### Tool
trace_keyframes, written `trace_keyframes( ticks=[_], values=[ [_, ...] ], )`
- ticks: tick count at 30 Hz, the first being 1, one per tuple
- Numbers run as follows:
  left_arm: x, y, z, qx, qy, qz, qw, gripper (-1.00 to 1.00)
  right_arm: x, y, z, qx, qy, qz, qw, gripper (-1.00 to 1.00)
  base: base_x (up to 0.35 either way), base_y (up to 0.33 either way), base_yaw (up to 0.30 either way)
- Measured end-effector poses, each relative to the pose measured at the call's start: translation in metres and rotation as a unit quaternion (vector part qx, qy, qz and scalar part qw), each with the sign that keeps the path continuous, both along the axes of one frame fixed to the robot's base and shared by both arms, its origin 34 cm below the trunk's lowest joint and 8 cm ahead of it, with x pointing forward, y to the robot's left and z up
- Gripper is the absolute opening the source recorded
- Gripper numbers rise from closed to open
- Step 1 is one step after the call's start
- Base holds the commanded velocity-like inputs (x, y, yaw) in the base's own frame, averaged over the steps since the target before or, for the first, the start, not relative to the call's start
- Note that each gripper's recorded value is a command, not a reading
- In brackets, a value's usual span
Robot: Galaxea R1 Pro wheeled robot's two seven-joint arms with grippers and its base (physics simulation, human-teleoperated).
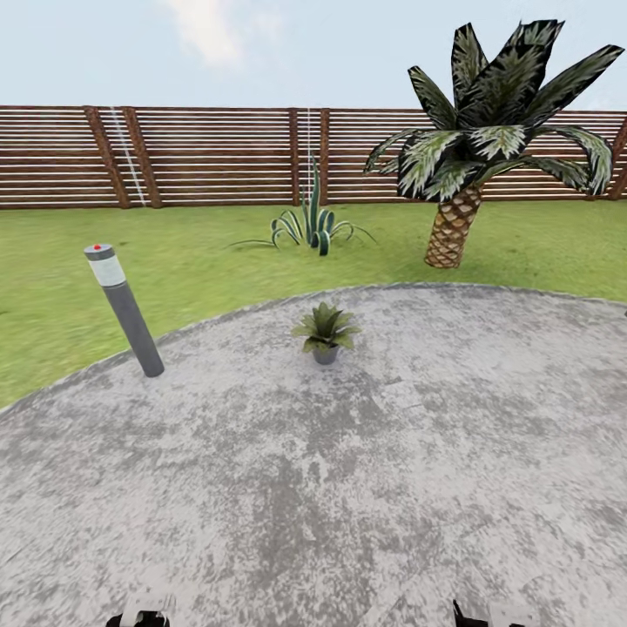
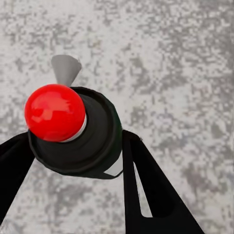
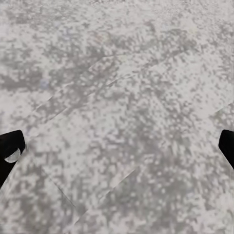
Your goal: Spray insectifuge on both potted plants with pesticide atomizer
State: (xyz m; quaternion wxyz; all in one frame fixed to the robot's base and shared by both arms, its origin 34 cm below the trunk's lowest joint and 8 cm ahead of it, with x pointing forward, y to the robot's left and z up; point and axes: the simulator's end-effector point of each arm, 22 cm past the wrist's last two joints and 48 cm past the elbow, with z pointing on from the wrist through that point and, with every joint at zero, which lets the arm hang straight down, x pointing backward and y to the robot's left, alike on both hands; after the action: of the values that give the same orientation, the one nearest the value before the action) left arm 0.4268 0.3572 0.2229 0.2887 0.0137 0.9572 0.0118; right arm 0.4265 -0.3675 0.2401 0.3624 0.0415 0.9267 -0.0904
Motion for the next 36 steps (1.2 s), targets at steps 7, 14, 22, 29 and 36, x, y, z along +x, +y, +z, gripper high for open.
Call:
trace_keyframes(
  ticks=[7, 14, 22, 29, 36],
  values=[
    [0.0000, 0.0000, 0.0000, 0.000, 0.000, 0.000, 1.0000, -1.00, 0.0001, 0.0022, -0.0003, 0.002, 0.000, 0.001, 1.0000, 1.00, 0.340, 0.130, 0.000],
    [0.0001, 0.0001, 0.0000, 0.000, 0.000, 0.001, 1.0000, -1.00, 0.0000, 0.0028, -0.0004, 0.002, 0.000, 0.001, 1.0000, 1.00, 0.339, 0.140, -0.149],
    [0.0001, 0.0001, 0.0000, 0.000, 0.000, 0.001, 1.0000, -1.00, 0.0000, 0.0031, -0.0005, 0.002, 0.000, 0.001, 1.0000, 1.00, 0.310, 0.196, -0.285],
    [0.0001, 0.0001, 0.0000, 0.000, 0.000, 0.001, 1.0000, -1.00, 0.0000, 0.0042, -0.0007, 0.003, 0.000, 0.001, 1.0000, 1.00, 0.298, 0.216, -0.291],
    [0.0001, 0.0001, 0.0000, 0.000, 0.000, 0.001, 1.0000, -1.00, 0.0000, 0.0042, -0.0007, 0.003, 0.000, 0.001, 1.0000, 1.00, 0.298, 0.217, -0.291]
  ],
)
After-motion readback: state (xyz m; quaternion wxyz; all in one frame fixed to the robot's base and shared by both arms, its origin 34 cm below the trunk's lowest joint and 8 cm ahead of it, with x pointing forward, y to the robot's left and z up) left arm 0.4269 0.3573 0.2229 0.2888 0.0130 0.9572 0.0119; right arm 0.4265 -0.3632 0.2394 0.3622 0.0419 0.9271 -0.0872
